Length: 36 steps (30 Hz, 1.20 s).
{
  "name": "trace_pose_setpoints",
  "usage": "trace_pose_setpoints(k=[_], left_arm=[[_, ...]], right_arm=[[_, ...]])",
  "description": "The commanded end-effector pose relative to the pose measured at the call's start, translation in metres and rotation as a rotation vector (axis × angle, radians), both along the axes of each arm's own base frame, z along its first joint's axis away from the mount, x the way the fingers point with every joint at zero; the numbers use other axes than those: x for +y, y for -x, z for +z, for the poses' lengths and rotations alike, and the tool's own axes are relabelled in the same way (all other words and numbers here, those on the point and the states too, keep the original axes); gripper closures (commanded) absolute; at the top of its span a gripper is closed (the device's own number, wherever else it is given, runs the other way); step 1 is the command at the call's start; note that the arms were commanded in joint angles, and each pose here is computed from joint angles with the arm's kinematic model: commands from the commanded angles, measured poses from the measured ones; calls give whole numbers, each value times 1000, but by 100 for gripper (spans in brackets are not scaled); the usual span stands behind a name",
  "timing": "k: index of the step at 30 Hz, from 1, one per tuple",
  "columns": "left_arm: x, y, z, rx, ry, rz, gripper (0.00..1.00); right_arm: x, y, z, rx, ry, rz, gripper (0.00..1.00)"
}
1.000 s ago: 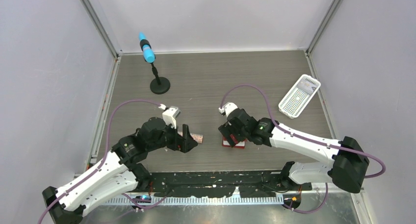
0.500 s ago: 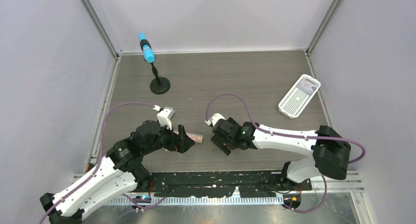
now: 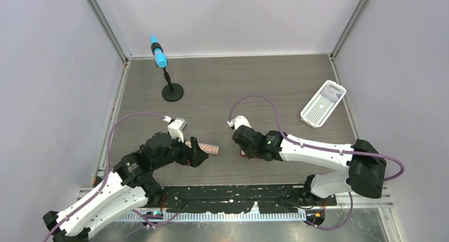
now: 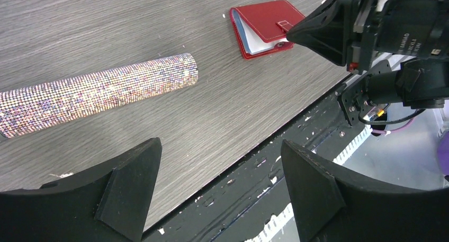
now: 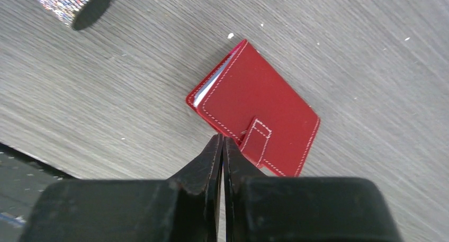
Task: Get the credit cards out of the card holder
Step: Open the card holder at the center of the board.
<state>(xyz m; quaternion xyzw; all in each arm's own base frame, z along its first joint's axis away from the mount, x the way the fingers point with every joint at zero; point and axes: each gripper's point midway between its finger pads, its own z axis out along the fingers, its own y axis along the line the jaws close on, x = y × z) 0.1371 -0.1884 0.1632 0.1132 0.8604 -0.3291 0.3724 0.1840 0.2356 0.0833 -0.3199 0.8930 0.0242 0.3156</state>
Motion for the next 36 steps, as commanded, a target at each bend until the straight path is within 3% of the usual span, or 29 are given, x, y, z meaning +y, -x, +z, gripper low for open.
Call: trace_pose_setpoints(k=[1,5,6,9,11,13,20,29,31,33,36], left_arm=[[-2,-2,4,-9,11,6,14],[-3,-2,6,-9,15,-1,14],[-4,-1,6,-6,16,-5,14],[-4,-1,6,-7,20,-6,14],[-5,-1,7,-9,24,-5,14],[-5,-2,7,-11,28,-2,14],[0,-2,10,-27,26,13,14],[3,-1,10,-35,17,11,14],[2,-2,10,-32,15,11,14],[2,-2,8,-26,12,12,14],[2,-2,5,-17,7,13,14]], right_arm=[[16,3,30,71,-218,-131,91],[13,4,39,97,-291,-166,90],[13,4,44,85,-298,-149,83],[14,3,48,42,-253,-2,49],[14,2,46,22,-208,77,39],[11,-3,44,-5,-137,114,37],[15,-6,23,-73,80,303,37],[4,-23,-6,-95,298,274,36],[3,-26,-12,-93,324,252,40],[2,-27,-19,-84,337,229,50],[5,-29,-19,-77,328,182,79]])
